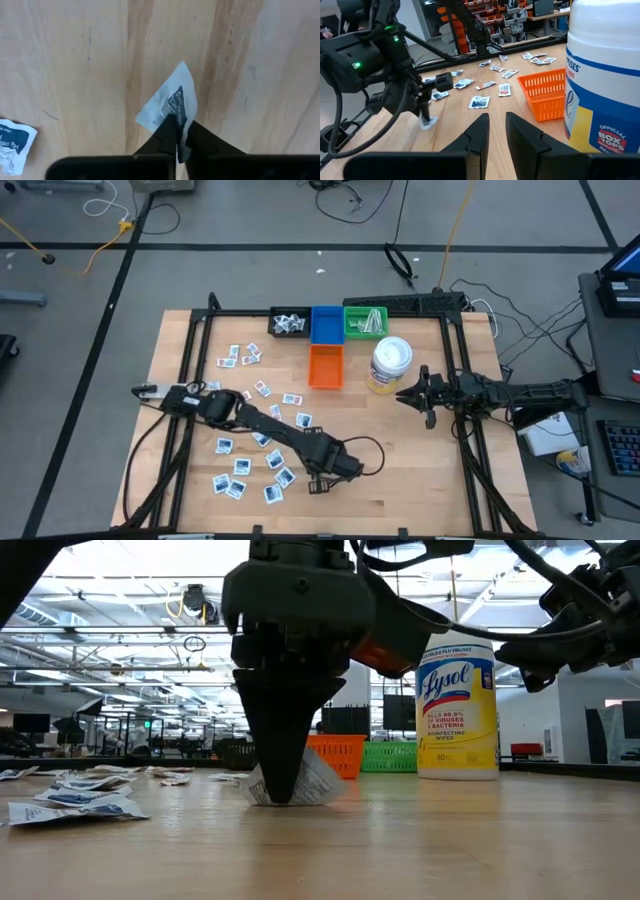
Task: Pick & Place First Aid Supplies
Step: Put the gray towelette pack into the black bin
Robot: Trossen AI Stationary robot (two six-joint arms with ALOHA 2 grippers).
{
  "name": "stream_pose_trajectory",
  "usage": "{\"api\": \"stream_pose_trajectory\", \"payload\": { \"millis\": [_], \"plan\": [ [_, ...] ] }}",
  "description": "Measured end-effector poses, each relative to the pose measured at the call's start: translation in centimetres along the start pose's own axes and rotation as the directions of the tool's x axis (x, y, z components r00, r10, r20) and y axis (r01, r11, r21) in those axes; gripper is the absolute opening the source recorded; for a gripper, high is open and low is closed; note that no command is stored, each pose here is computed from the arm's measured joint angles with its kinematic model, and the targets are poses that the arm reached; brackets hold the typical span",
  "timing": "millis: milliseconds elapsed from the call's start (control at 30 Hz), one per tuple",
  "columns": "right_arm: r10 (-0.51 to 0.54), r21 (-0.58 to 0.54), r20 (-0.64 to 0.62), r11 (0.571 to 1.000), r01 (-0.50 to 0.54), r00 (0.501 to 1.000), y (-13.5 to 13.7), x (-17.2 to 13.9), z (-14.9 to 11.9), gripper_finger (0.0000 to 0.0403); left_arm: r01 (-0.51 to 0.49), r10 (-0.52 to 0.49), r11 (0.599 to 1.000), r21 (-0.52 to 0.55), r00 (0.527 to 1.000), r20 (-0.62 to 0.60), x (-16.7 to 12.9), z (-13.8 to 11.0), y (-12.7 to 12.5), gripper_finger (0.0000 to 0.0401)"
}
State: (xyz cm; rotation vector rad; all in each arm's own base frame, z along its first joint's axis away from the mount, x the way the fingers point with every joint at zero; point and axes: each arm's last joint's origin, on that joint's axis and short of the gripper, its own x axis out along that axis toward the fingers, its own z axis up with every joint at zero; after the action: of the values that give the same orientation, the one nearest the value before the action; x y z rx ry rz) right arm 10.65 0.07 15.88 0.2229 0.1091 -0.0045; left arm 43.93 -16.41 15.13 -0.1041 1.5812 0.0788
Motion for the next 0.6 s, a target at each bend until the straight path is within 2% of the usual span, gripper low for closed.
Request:
{"api": "stream_pose_trajectory", "payload": {
  "millis": [133, 367, 600],
  "plan": [
    [0.0, 0.0, 0.0, 1.0, 0.0, 1.0, 0.0, 0.0, 0.0, 0.0059, 0.06, -0.06, 0.998, -0.011, 0.998, -0.025, -1.2, 0.1, 1.2, 0.0015],
    [0.0, 0.0, 0.001, 1.0, 0.0, 1.0, 0.0, 0.0, 0.0, 0.0059, 0.207, -0.207, 0.978, -0.033, 0.978, 0.004, -5.3, 0.2, 3.5, 0.0011],
    [0.0, 0.0, 0.0, 1.0, 0.0, 1.0, 0.0, 0.0, 0.0, 0.0059, 0.279, -0.278, 0.959, -0.052, 0.96, 0.025, -8.4, -0.4, 5.0, 0.0007]
  ]
}}
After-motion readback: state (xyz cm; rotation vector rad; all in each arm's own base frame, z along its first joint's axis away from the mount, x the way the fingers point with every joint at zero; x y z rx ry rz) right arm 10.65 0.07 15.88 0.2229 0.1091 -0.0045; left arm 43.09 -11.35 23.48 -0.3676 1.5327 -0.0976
